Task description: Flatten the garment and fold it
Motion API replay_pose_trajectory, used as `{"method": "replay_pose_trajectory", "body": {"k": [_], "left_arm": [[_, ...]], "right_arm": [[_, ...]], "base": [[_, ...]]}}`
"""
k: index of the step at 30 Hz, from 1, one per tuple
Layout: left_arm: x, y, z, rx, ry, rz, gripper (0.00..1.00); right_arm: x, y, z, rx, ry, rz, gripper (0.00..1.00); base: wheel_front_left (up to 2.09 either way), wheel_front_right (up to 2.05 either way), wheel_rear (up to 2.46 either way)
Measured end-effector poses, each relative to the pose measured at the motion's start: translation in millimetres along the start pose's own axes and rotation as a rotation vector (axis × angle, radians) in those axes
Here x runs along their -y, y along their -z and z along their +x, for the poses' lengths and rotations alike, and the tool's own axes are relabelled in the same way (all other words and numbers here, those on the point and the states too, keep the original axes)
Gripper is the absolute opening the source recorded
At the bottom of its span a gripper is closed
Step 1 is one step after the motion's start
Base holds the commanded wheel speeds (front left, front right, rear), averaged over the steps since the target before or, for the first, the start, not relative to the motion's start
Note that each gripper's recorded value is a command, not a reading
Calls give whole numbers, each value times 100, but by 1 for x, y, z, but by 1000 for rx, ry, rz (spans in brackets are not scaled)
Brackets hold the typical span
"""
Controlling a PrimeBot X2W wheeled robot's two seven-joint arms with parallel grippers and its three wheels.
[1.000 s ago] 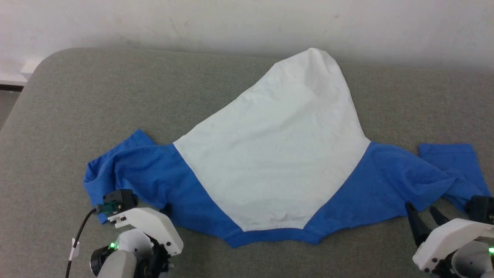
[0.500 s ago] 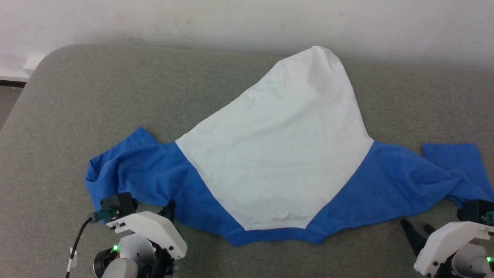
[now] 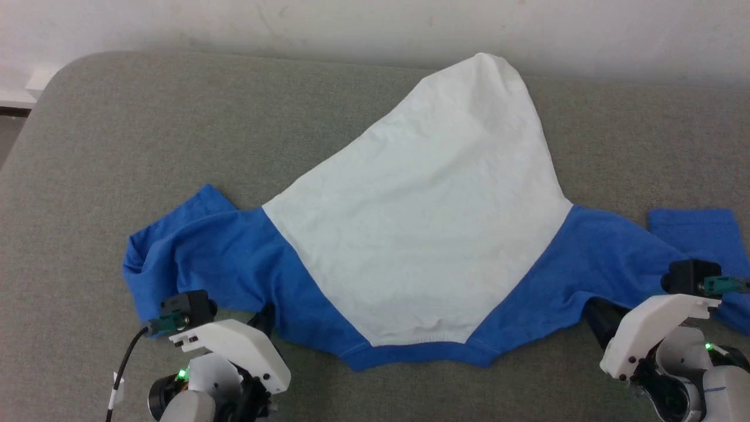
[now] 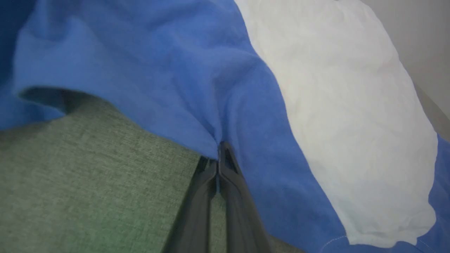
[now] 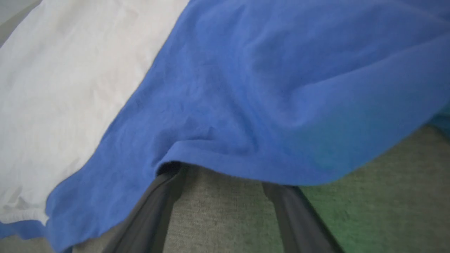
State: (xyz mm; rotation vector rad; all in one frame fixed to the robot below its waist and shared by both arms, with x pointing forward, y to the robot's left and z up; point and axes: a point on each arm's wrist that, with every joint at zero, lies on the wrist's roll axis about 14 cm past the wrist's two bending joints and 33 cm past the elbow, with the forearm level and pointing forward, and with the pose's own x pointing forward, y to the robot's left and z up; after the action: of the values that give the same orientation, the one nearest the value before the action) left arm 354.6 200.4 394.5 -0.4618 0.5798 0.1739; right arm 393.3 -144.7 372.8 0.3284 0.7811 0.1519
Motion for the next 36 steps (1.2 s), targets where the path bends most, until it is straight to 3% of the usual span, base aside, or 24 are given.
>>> {"method": "replay_pose_trajectory", "body": {"k": [1,2,3,4,20,25,31,36], "left_arm": [[0,1,0,-2,-1,0,0],[-1,1,0,-3,-2,0,0],[-1,1,0,-3,-2,0,0],[-1,1,0,-3,-3,0,0],[5,1,0,-2,17,-3,0],[9,-6,-1,28,30,1,0],[24,-41,-6,146,88,-12,0],[60,-115,-20,341,218,21,0]], "right_arm": [[-2,0,1,-2,-4,-3,100],[-3,0,2,-3,-6,-4,33],[-3,-1,3,-2,-8,-5,7],[-4,-2,3,0,-9,-6,0],[-3,5,-13,5,-12,18,0],[-3,-6,-27,69,-26,38,0],[-15,-37,-42,190,-70,38,0],[-43,-89,-60,340,-174,50,0]], "base": [[0,0,0],[0,0,0],[0,0,0],[0,0,0],[0,0,0],[0,0,0],[0,0,0],[0,0,0]]}}
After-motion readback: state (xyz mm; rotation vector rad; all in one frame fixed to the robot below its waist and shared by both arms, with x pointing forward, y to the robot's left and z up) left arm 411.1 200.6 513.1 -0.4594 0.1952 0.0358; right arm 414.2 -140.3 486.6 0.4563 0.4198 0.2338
